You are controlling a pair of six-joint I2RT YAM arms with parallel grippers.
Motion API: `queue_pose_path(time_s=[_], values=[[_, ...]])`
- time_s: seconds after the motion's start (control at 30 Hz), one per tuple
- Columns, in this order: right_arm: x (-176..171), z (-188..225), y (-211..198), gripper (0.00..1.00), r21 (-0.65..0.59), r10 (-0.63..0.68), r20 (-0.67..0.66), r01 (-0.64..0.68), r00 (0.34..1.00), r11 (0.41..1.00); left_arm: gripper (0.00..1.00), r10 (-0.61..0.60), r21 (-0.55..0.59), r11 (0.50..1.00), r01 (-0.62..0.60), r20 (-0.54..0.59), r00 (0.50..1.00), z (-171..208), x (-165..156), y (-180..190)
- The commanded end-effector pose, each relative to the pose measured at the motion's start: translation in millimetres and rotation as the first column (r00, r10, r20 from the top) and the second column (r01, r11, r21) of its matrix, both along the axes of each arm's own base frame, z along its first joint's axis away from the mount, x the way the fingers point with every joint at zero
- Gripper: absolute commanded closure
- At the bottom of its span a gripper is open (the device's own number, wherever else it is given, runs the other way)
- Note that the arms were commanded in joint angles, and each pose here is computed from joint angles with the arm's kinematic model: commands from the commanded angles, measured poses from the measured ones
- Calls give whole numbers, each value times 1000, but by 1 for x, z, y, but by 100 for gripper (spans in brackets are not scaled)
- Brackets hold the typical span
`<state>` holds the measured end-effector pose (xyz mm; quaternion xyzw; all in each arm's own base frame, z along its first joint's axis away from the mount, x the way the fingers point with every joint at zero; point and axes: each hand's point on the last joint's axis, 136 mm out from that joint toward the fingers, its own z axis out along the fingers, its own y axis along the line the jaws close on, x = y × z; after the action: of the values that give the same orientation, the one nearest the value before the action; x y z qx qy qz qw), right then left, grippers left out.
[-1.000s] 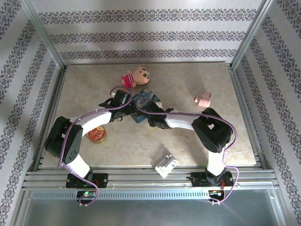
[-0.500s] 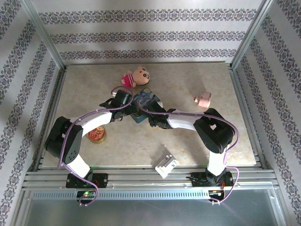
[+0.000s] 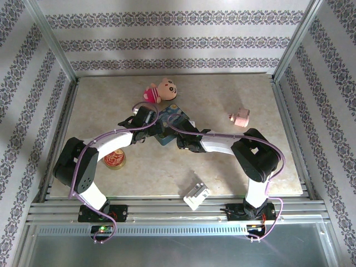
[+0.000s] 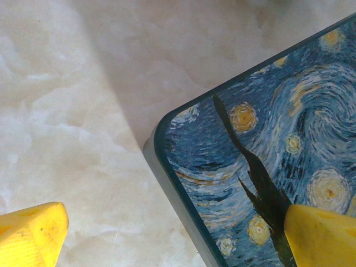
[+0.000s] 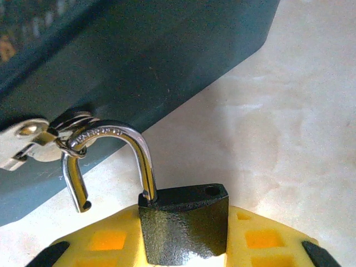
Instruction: Unlock the padlock with the key
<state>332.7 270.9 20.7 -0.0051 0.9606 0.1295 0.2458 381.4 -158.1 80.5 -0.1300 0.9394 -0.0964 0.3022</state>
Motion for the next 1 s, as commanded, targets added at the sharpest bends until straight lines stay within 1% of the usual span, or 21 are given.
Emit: queue_pose_path(time_s=[0.0, 0.27, 0.73, 0.97], values=[[-10, -1, 16, 100, 96, 26, -39, -23, 999, 995, 1, -31, 55, 998, 36, -95, 995, -26, -18, 3], [-10, 5, 12, 100, 145, 4, -30, 0, 1000, 989, 1, -22, 53, 998, 27, -97, 995, -27, -18, 3], [-5, 2, 12, 100, 331, -35, -51, 50, 998, 942, 1, -6, 57, 998, 13, -114, 993, -30, -21, 6], [-4, 2, 9, 100, 358, -46, -48, 60, 998, 932, 1, -6, 46, 999, 12, -122, 992, -32, -24, 5]])
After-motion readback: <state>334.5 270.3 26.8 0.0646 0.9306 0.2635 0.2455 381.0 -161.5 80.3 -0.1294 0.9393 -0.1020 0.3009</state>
